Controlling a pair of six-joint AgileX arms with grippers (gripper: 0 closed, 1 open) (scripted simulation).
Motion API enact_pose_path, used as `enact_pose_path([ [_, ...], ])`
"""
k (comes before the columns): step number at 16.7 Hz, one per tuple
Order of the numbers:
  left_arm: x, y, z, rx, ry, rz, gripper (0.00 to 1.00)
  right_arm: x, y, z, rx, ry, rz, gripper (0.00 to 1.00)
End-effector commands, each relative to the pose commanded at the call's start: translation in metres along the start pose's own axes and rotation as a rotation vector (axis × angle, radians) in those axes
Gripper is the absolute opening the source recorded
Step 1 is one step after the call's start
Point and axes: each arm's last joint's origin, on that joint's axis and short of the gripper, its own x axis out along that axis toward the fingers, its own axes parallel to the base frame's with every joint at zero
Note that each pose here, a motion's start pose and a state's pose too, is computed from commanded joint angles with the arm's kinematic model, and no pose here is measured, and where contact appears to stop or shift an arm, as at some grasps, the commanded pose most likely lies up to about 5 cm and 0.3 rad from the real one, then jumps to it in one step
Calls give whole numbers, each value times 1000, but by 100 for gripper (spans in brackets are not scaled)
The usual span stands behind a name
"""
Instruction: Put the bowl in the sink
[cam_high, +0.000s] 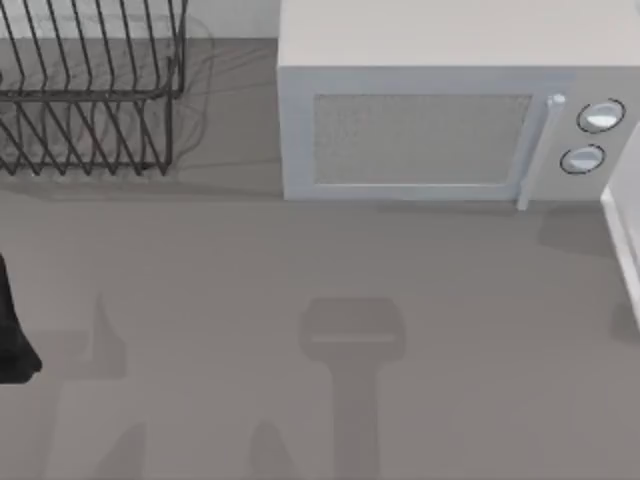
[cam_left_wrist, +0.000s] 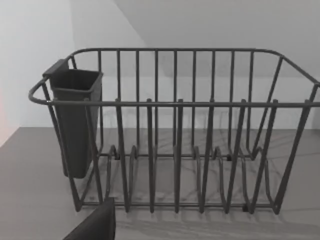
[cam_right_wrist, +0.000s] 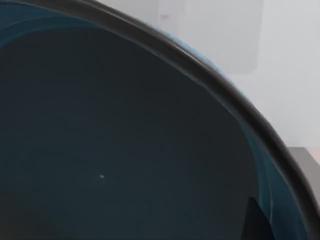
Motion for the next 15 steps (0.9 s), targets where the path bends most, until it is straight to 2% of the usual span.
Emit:
enact_pose_path([
  [4,0,0,0,0,0,0,100,-9,6,-32,6,8,-2,0],
  [10,0,0,0,0,0,0,100,-11,8,-37,9,11,-2,0],
  [15,0,0,0,0,0,0,100,-11,8,-37,9,11,-2,38],
])
